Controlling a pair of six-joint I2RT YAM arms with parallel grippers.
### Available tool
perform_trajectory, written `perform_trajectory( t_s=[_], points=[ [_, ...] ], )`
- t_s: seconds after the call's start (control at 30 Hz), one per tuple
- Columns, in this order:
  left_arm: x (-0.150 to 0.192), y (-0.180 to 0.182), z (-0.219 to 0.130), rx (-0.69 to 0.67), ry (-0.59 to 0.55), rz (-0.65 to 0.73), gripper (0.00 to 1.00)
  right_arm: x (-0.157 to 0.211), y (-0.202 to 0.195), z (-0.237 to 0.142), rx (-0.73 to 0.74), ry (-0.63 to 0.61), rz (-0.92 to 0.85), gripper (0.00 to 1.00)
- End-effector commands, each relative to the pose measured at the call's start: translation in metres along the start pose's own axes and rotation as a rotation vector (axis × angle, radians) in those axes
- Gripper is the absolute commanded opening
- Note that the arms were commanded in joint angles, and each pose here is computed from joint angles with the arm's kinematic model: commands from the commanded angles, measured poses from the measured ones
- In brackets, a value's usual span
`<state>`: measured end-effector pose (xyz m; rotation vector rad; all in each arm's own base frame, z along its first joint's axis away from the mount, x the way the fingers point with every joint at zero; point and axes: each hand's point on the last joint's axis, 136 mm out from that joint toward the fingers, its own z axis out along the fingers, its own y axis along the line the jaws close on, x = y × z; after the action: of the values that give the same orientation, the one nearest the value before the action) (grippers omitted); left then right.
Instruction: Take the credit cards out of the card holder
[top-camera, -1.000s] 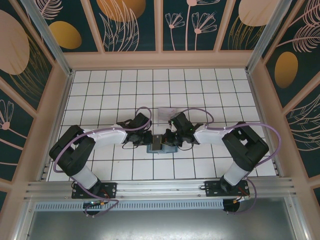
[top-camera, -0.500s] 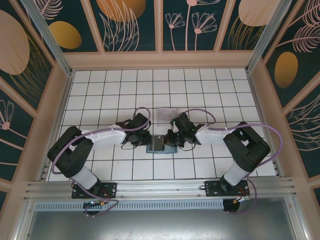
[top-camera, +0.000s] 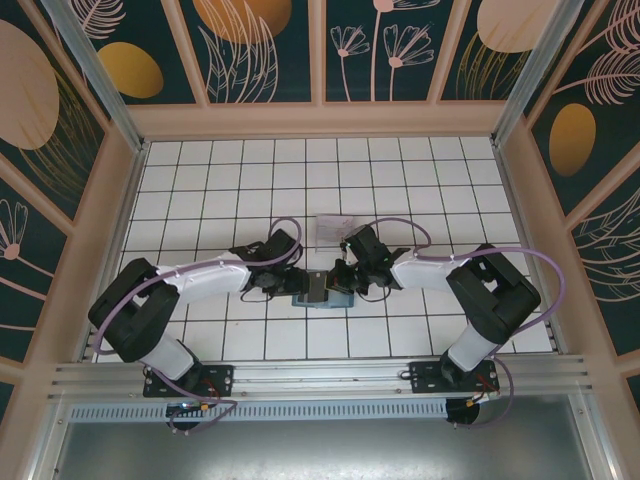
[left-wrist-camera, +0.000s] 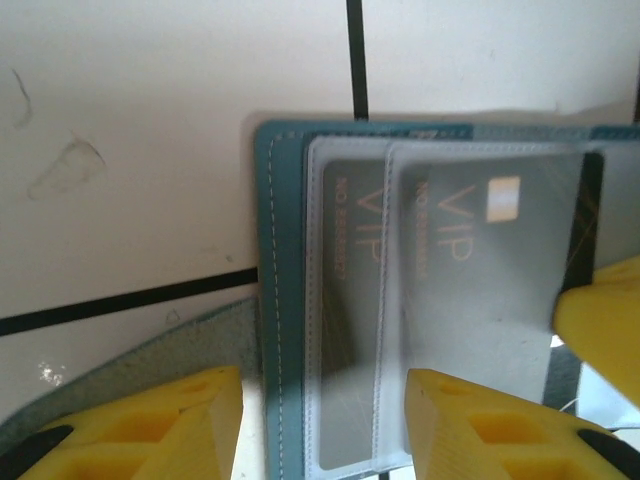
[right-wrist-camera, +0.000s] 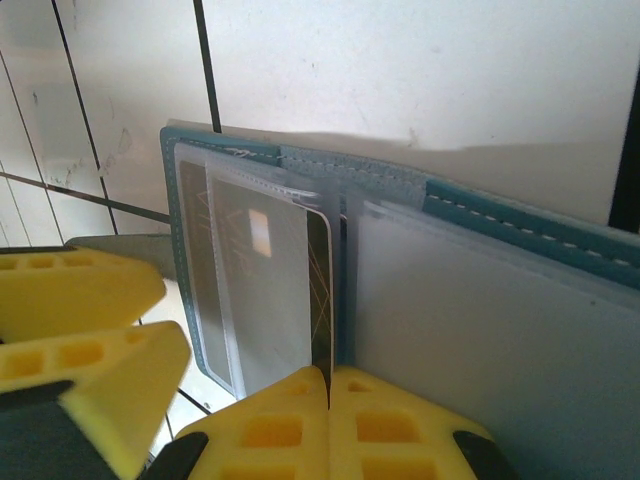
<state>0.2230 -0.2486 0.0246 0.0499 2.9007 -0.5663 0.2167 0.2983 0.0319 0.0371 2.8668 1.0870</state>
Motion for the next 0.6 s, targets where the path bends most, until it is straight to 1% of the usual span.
perform_trajectory(
  t_s=[0.0,0.17,0.43,0.57],
  points=[
    [0.009,0.007,0.004,-0.049,0.048,0.033,0.48,0.005,-0.013,0.004,0.045,0.032,0.003,0.02],
    [0.011,0.015,0.007,-0.099,0.066,0.055,0.5,0.005,-0.013,0.003,0.05,0.033,0.002,0.02],
    [0.012,0.004,0.009,-0.072,0.077,0.078,0.56,0.005,-0.014,0.004,0.053,0.035,0.005,0.02],
    [0.014,0.013,0.012,-0.129,0.091,0.086,0.56,0.005,-0.013,0.003,0.054,0.036,0.004,0.02]
  ],
)
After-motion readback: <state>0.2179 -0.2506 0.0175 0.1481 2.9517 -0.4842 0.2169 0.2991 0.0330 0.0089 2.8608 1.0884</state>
